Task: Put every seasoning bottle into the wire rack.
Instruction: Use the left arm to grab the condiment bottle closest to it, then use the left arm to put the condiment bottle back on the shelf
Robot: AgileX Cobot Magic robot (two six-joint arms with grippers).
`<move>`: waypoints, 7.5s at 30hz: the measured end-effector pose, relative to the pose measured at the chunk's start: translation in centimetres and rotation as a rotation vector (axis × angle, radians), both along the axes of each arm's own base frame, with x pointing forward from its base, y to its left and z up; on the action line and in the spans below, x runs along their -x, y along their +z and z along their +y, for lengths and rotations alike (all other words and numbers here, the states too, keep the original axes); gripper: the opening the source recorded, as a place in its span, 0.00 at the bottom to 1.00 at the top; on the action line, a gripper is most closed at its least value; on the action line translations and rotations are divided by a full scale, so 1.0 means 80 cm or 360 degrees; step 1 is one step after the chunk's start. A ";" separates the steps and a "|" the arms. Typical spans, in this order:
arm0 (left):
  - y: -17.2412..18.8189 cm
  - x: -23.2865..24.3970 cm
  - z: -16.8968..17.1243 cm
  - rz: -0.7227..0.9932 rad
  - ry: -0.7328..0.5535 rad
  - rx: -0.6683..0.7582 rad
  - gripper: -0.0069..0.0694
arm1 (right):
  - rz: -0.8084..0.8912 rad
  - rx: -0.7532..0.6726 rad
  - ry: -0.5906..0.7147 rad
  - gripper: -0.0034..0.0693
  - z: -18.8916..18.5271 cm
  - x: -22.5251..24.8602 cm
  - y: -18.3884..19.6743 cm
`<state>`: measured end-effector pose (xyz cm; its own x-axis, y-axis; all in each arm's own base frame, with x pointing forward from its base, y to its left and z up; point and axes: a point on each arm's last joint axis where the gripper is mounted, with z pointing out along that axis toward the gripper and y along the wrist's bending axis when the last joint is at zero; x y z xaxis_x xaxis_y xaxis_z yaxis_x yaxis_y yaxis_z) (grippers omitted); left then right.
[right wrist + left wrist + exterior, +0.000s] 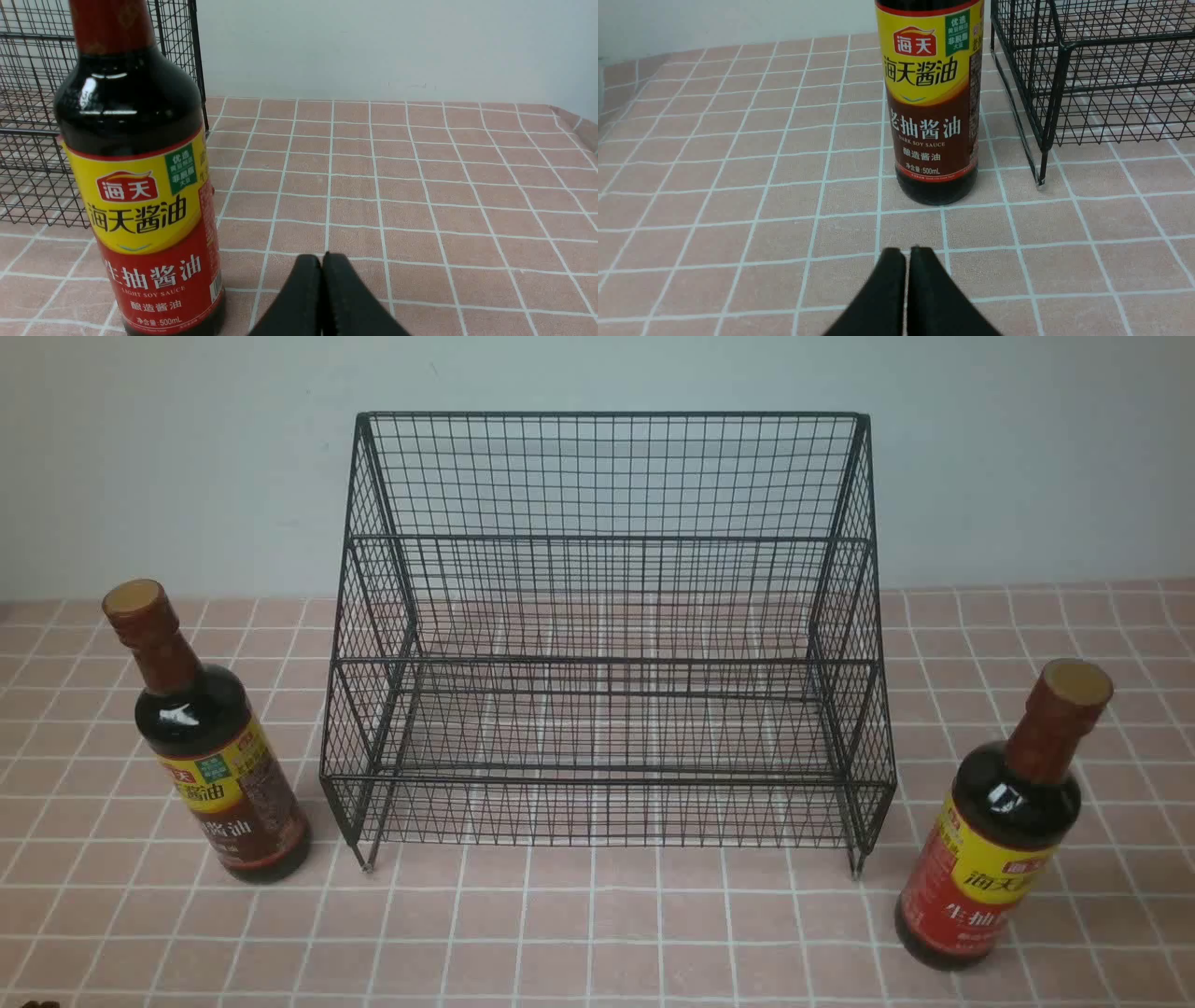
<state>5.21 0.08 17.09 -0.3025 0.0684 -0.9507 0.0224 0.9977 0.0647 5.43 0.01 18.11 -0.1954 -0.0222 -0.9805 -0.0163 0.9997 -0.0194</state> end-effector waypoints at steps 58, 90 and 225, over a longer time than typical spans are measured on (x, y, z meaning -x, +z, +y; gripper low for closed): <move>0.056 -0.003 -0.001 -0.0786 0.0021 0.0689 0.08 | 0.0000 0.0000 0.0000 0.03 0.000 0.000 0.000; 0.146 -0.170 -0.017 -0.0513 -0.0135 0.0289 0.33 | 0.0000 0.0000 0.0000 0.03 0.000 0.000 0.000; 0.245 -0.351 -0.155 0.0205 -0.0506 0.0133 0.87 | 0.0000 0.0000 0.0000 0.03 0.000 0.000 0.000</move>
<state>33.27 -12.29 36.70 -0.3962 0.1018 -0.9125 0.3357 0.9411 -0.0407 5.43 0.01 18.11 -0.1954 -0.0222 -0.9805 -0.0163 0.9997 -0.0194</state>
